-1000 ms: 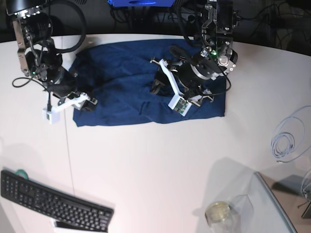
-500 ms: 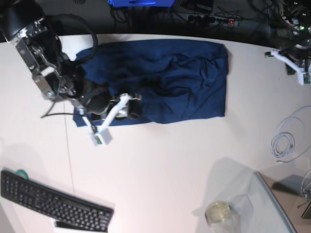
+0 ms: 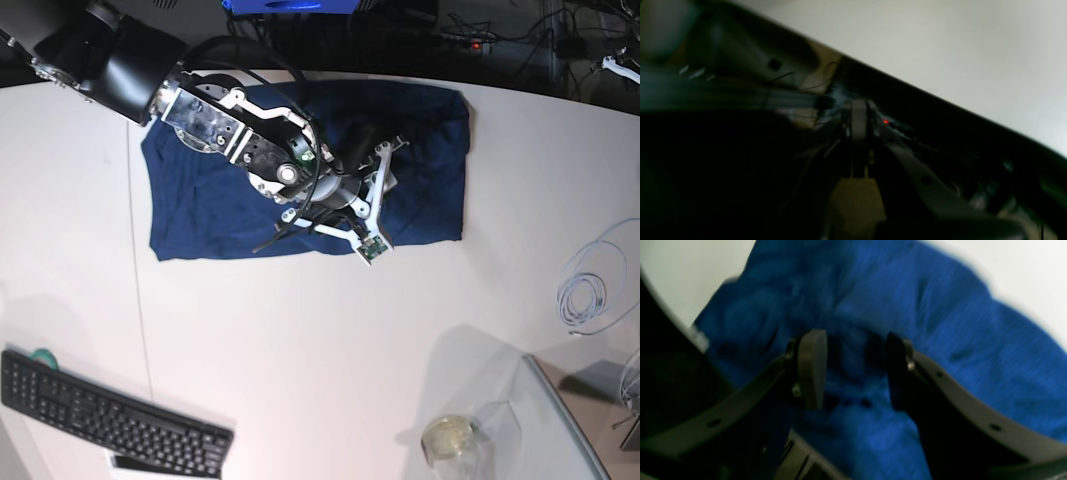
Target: Layout the t-shirt on the table in an organized manner, then fold the t-shirt properly
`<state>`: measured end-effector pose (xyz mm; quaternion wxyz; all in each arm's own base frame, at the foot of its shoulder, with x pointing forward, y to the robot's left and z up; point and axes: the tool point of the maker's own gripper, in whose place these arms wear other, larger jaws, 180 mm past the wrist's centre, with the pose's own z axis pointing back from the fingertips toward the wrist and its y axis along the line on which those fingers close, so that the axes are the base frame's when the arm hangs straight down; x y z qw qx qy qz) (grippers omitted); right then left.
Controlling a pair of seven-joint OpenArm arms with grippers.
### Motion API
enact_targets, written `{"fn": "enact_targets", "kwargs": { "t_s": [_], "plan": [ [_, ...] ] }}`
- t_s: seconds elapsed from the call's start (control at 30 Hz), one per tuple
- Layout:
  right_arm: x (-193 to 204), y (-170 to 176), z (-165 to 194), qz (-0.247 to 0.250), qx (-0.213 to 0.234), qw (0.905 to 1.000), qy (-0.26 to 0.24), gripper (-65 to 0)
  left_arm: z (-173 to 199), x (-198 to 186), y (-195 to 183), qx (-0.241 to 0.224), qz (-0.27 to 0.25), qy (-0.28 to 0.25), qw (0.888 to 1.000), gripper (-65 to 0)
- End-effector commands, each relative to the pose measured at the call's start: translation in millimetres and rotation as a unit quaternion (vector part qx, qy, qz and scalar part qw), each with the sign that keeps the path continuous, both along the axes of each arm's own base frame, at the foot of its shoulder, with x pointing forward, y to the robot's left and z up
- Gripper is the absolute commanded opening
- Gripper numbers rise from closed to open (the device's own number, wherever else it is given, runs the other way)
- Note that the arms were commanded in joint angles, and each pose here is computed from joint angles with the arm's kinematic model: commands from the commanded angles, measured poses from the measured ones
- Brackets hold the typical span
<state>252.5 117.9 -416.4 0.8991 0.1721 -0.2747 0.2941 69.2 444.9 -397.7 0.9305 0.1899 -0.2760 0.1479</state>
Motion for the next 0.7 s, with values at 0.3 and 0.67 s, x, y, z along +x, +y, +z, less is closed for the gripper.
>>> {"fn": "enact_targets", "kwargs": {
  "t_s": [0.3,0.67],
  "plan": [
    [23,2,-8,0.0,-0.061,0.9959,-0.068,-38.1,11,2,9,0.018,0.002,-0.013,1.0,-65.0],
    [23,-11,-27,-0.008,-0.087,0.9948,-0.053,-64.1,11,6,9,0.017,0.002,-0.017,1.0,-65.0]
  ]
}}
